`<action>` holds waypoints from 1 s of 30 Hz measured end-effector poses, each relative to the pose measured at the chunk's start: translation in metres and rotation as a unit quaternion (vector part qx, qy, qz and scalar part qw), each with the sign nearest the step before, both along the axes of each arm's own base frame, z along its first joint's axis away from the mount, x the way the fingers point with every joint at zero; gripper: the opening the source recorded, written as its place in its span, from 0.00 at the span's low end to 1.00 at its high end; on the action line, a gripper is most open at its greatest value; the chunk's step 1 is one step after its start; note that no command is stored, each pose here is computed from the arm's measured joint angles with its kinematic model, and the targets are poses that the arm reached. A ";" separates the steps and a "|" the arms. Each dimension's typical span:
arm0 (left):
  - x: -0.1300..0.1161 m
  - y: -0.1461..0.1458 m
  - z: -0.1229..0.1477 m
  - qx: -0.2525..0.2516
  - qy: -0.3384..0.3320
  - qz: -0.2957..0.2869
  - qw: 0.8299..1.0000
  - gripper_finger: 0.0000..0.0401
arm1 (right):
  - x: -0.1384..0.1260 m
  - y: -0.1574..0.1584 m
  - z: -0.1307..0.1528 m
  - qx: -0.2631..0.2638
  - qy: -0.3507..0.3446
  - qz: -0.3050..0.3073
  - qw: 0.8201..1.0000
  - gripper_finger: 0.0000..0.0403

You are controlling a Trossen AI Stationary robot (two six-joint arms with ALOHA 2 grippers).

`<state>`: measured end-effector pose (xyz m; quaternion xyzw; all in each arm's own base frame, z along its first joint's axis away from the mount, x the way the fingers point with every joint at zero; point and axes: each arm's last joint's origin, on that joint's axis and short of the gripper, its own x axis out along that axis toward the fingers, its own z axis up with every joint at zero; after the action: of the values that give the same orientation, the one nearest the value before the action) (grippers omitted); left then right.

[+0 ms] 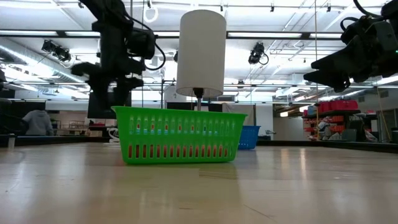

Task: Pick & Place Markers
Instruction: Put the blue highlighter into the green bin

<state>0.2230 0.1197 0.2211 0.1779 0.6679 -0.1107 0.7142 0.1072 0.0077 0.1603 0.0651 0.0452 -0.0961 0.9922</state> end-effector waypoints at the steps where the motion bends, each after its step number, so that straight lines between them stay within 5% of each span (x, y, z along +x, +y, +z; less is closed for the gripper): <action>1: 0.001 0.004 0.000 0.003 -0.013 0.002 1.000 0.56 | 0.000 0.000 0.000 0.000 0.000 0.000 1.000 0.65; 30: 0.014 0.092 -0.078 -0.004 -0.066 0.024 0.997 0.56 | 0.000 0.000 0.000 0.000 0.000 0.000 1.000 0.65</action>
<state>0.2369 0.2121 0.1434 0.1656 0.6227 -0.0841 0.7601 0.1072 0.0077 0.1602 0.0651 0.0453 -0.0961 0.9922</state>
